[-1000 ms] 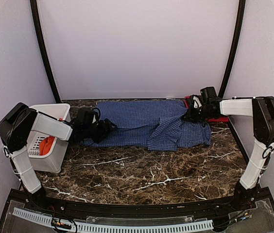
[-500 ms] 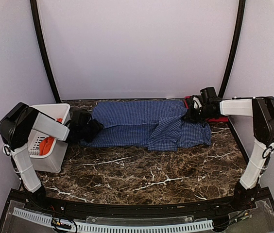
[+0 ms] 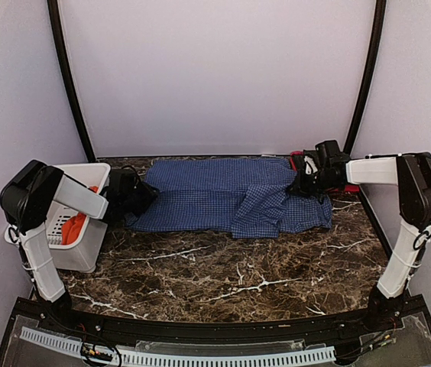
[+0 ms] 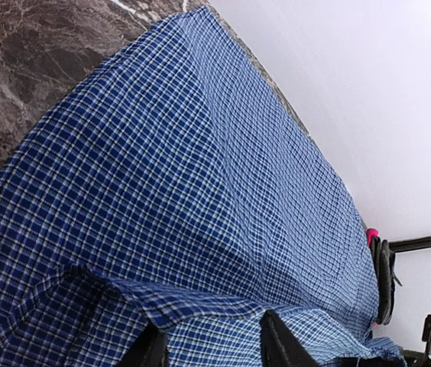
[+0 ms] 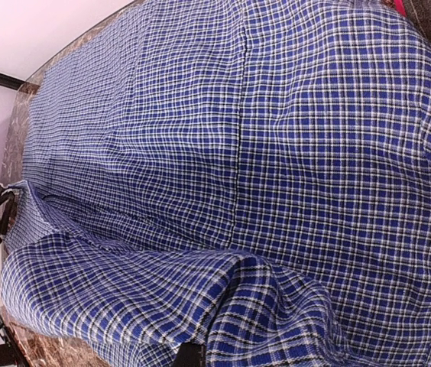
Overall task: Fold and stack the mixed laundry pile
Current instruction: Fold the flattened shirt at the center of the board.
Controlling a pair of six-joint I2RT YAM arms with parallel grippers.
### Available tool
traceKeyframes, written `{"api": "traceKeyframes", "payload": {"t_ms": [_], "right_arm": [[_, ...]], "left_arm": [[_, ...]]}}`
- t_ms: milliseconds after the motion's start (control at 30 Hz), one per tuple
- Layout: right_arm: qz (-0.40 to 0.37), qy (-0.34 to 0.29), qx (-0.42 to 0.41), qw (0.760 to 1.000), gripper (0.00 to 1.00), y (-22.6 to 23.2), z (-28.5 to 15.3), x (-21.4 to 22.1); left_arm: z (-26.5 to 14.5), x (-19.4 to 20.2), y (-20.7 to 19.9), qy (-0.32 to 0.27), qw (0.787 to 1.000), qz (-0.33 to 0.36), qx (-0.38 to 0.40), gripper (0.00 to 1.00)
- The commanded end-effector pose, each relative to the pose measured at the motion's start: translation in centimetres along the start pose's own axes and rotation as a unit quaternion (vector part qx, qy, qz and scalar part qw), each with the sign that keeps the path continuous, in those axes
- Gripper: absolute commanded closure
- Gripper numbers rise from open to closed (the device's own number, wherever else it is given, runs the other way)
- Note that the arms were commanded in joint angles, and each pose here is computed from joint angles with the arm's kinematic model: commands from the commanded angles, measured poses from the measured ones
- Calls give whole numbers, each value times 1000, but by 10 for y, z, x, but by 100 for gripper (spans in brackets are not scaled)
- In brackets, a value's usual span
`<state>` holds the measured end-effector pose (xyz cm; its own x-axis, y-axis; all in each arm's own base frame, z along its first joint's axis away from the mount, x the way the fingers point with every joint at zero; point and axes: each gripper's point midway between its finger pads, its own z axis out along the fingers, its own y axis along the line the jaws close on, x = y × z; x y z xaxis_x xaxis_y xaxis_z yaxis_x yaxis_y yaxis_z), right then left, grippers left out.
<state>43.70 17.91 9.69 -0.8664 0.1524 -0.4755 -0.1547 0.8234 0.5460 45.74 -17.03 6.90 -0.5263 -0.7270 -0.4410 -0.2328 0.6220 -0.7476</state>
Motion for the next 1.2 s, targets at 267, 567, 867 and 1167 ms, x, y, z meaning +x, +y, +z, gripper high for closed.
{"api": "traceKeyframes", "payload": {"t_ms": [267,567,867,1167], "right_arm": [[-11,-13,-9,1000,100,6,-18,2],[-24,-25,-29,999,100,25,-41,-1],[-30,-20,-48,998,100,36,-59,13],[-41,8,-59,997,100,29,-59,53]], "left_arm": [[18,-17,-5,11,1000,-6,13,98],[-9,-30,-34,6,999,4,45,100],[-63,-35,-30,-6,1000,17,17,100],[-62,-31,-29,51,996,39,-56,30]]}}
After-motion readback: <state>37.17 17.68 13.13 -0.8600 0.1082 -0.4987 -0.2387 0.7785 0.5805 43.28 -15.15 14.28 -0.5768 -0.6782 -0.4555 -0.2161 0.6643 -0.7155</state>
